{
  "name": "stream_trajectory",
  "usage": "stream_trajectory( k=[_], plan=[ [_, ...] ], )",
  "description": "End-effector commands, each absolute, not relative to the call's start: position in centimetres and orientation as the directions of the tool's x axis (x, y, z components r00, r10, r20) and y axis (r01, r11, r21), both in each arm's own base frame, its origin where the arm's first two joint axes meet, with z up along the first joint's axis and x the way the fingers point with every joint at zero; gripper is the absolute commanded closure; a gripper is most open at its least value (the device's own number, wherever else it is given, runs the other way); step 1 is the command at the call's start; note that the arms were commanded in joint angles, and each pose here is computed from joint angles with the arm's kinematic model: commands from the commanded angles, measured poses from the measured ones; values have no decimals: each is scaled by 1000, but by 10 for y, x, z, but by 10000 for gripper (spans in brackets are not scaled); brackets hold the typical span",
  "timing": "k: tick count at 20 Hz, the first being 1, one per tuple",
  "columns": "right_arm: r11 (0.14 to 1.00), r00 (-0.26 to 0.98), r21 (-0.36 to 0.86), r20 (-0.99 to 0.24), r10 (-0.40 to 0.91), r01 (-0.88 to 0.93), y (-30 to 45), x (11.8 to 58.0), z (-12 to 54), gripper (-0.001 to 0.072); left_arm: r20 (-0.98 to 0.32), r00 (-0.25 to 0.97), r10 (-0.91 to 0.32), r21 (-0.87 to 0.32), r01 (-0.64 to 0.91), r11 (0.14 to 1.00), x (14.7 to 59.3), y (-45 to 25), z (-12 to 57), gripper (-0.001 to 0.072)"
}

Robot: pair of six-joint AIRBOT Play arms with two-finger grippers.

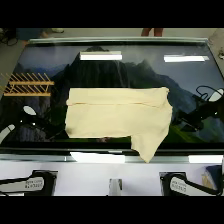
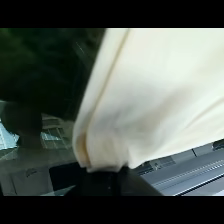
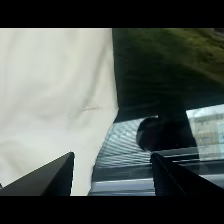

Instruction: Fold the shirts.

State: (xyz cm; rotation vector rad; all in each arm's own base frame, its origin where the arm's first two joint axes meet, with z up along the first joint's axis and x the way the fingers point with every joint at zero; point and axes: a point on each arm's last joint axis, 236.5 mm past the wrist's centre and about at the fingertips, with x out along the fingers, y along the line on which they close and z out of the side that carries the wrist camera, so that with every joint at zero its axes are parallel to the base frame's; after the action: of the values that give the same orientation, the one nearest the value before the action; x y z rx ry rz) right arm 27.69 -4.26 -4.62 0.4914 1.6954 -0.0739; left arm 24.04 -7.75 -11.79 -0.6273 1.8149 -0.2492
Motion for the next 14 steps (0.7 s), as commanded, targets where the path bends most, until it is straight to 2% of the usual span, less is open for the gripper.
stream_trajectory(
  k=[1,4,7,12,13,14],
  plan=[
    [891,-152,278,-924,350,360,-20,252,-63,228,-863,-115,-493,-445,-291,847,263,-69,-128,679],
    [893,-205,280,-908,365,352,1,227,-92,228,-866,-98,-490,-449,-276,850,265,-69,-123,680],
    [908,-174,281,-922,345,311,21,231,-111,229,-872,-70,-485,-453,-261,852,269,-68,-115,680],
    [889,-82,260,-947,311,378,18,253,-119,232,-877,-34,-479,-459,-238,856,273,-67,-104,681],
    [883,-77,262,-946,315,389,19,254,-119,260,-877,-33,-479,-459,-237,856,273,-67,-103,681],
    [880,-68,267,-946,318,392,19,256,-119,330,-877,-31,-479,-459,-236,856,274,-67,-103,681]
  ],
)
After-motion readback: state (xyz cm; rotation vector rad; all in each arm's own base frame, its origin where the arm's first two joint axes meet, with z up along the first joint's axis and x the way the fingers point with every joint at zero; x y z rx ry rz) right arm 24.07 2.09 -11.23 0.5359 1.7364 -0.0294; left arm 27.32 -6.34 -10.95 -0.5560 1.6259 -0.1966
